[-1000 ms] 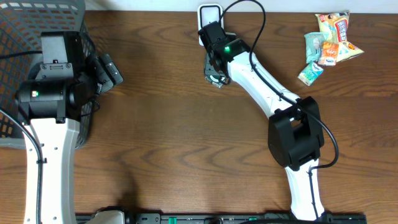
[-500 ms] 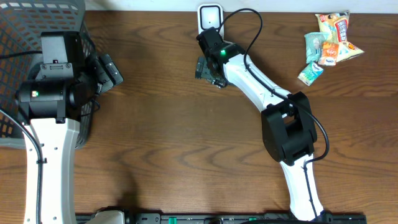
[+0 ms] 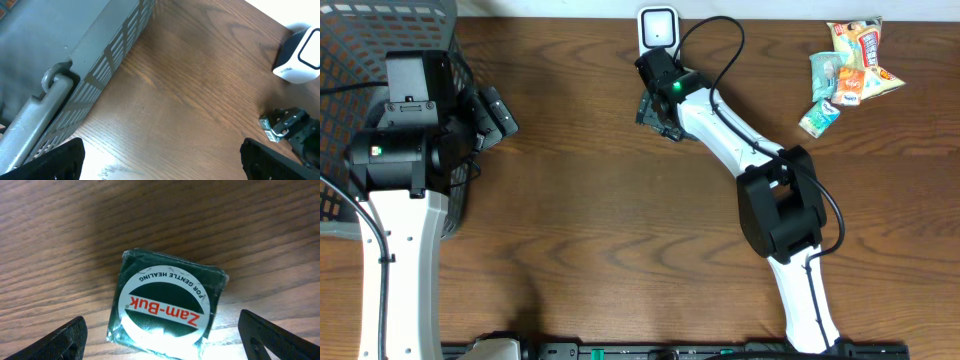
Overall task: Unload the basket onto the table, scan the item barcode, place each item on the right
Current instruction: 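Close the right gripper on the Zam-Buk tin, then lift the Zam-Buk tin and hold it toward the scanner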
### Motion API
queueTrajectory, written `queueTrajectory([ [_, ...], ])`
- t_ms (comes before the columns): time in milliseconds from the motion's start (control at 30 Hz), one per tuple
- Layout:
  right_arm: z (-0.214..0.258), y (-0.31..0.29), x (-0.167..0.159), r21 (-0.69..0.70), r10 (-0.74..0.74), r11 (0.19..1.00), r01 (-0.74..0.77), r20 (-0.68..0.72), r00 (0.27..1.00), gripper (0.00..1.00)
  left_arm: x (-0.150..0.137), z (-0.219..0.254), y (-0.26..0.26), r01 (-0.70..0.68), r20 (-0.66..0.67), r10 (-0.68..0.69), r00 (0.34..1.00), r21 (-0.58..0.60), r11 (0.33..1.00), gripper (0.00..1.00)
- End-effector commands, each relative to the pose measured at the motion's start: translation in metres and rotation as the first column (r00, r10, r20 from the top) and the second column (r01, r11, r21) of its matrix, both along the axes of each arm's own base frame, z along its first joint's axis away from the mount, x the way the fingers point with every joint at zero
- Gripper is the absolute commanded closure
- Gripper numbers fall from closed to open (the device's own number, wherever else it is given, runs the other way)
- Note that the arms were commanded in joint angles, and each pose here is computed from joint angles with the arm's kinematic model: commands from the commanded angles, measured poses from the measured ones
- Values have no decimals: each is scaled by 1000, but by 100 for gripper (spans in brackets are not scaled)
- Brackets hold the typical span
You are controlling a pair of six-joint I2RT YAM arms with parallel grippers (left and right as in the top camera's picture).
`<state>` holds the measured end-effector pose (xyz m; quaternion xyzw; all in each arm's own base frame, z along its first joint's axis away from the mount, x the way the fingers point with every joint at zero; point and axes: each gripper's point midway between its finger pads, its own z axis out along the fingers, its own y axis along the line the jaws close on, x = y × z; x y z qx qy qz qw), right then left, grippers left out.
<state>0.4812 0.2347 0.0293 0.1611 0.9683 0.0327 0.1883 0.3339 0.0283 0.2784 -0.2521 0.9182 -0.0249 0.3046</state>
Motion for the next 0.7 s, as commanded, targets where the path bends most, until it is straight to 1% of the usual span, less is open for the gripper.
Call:
queueTrajectory([
  [0, -13, -2, -1, -20, -43, 999, 43, -6, 999, 7, -2, 2, 2, -14, 5, 14, 1000, 0, 1000, 2],
  [133, -19, -10, -1, -35, -56, 998, 55, -17, 998, 9, -2, 2, 2, -14, 5, 14, 1000, 0, 1000, 2],
  [333, -32, -12, 1, -35, -67, 997, 66, -28, 997, 17, -2, 2, 2, -14, 5, 14, 1000, 0, 1000, 2],
  [433, -48, -9, -5, -29, -58, 998, 56, -68, 996, 13, -2, 2, 2, -15, 5, 15, 1000, 0, 1000, 2],
  [467, -50, -9, -6, -32, -58, 998, 56, -74, 996, 13, -2, 2, 2, -15, 5, 15, 1000, 0, 1000, 2],
  [500, -51, -9, -7, -31, -57, 998, 54, -78, 995, 14, -2, 2, 2, -15, 5, 15, 1000, 0, 1000, 2],
  [567, -51, -8, -7, -24, -54, 998, 53, -81, 995, 21, -2, 2, 2, -15, 5, 15, 1000, 0, 1000, 2],
  [667, -51, -5, -9, -7, -48, 999, 47, -92, 995, 27, -2, 2, 2, -14, 5, 14, 1000, 0, 1000, 2],
])
